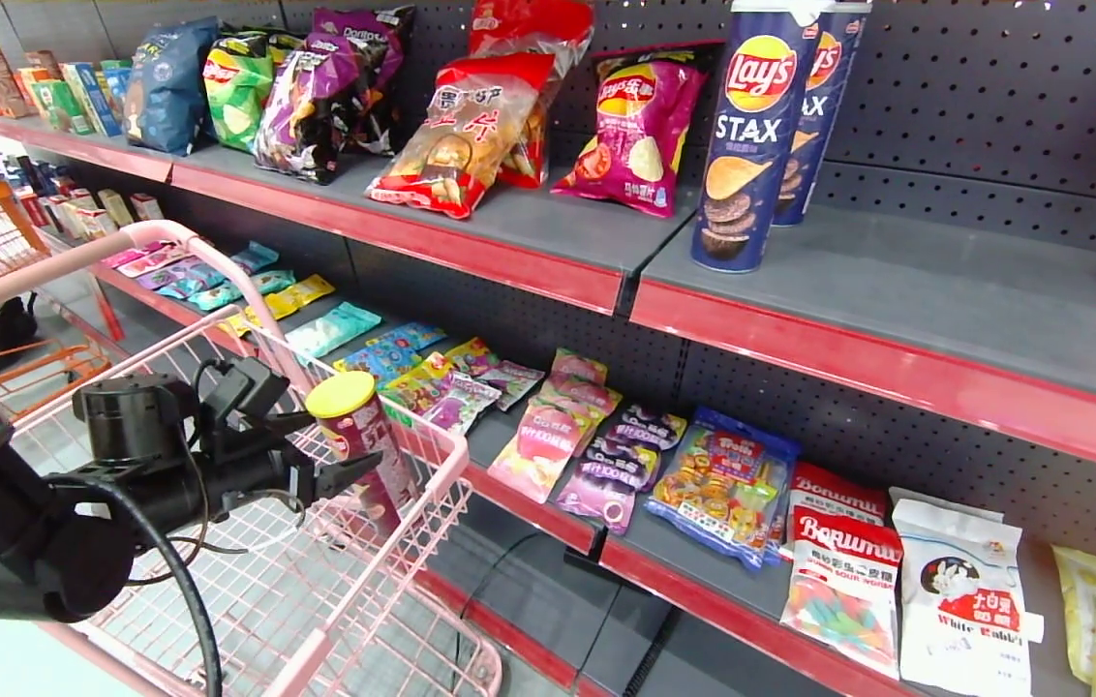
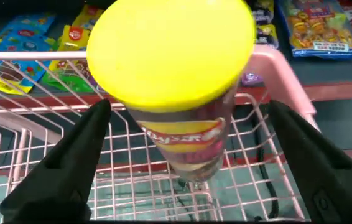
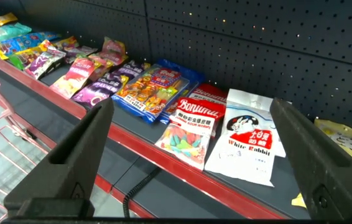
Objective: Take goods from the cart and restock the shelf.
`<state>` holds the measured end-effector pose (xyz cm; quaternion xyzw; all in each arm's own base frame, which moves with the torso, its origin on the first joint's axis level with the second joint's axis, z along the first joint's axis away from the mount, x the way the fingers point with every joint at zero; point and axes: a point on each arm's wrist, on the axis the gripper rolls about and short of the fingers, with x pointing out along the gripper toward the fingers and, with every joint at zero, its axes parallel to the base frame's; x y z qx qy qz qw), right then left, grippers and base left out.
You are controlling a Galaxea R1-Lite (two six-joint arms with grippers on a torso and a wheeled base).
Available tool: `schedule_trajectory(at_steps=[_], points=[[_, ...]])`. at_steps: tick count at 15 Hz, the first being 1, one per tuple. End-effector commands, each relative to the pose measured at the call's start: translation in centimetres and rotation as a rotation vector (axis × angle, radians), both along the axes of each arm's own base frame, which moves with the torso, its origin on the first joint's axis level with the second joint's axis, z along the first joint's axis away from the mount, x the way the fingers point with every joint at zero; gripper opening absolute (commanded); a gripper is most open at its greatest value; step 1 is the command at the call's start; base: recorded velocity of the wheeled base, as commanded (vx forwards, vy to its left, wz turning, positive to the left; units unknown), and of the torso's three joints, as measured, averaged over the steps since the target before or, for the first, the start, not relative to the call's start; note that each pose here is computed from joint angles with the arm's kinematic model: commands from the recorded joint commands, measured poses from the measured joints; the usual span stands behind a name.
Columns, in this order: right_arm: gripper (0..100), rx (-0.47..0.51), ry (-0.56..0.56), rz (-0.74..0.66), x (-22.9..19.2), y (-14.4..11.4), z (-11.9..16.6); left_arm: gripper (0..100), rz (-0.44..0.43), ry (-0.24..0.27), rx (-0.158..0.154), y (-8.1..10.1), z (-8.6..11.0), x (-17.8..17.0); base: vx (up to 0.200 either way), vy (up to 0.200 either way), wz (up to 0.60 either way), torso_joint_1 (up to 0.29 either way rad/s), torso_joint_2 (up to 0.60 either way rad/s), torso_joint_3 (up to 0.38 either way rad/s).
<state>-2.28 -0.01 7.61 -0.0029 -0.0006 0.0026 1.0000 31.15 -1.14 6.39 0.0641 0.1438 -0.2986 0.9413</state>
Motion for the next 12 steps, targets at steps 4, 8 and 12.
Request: schedule_trajectory(at_steps=[4, 8, 12], points=[[100, 0.000, 0.000, 0.003, 0.0, 0.0, 0.0, 100, 0.017, 0.032, 0.007, -0.1, -1.4, 1.0, 0.000, 0.000, 0.00, 0.000, 0.00, 0.000], [100, 0.000, 0.000, 0.003, 0.0, 0.0, 0.0, 0, 0.019, 0.014, 0.005, 0.0, -1.4, 1.0, 0.000, 0.000, 0.00, 0.000, 0.00, 0.000], [100, 0.000, 0.000, 0.003, 0.0, 0.0, 0.0, 0, 0.074, -0.072, -0.023, 1.3, 1.6, -0.9, 0.000, 0.000, 0.00, 0.000, 0.00, 0.000]])
